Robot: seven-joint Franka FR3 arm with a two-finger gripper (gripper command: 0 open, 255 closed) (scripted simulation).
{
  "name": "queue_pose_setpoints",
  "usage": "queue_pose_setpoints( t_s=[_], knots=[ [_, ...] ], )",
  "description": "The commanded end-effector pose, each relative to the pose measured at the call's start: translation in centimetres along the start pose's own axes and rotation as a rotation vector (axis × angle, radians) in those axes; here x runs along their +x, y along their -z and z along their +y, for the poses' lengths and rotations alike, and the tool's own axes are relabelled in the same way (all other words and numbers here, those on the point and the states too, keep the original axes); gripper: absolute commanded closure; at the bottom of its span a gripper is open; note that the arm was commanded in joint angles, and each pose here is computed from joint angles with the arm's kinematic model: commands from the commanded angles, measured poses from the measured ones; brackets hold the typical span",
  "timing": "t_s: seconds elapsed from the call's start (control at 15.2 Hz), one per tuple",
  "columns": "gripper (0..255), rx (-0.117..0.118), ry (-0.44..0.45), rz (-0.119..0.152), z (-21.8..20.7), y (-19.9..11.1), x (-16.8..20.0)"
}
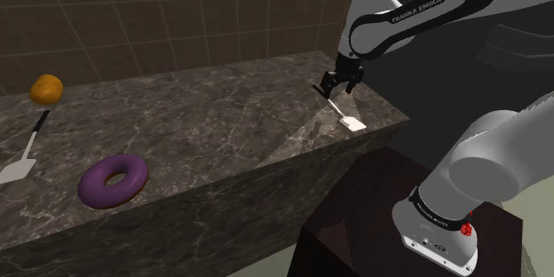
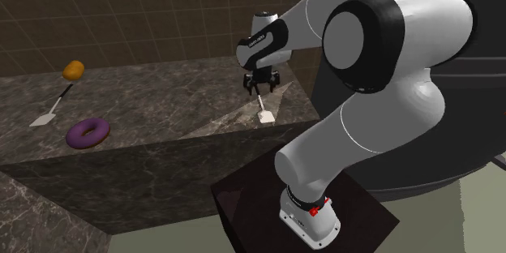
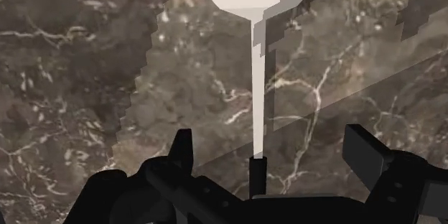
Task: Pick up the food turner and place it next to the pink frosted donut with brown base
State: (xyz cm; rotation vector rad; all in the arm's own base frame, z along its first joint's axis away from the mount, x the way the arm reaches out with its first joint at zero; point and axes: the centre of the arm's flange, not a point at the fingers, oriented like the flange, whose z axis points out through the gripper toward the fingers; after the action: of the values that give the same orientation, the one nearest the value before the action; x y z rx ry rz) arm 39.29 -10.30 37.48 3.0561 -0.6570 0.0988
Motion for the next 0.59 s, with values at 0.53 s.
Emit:
queue_pose_setpoints(
  t_s=[0.53],
  knots=[
    [0,0.001,-0.004,0.002,0.0,-3.7,0.2]
  ],
)
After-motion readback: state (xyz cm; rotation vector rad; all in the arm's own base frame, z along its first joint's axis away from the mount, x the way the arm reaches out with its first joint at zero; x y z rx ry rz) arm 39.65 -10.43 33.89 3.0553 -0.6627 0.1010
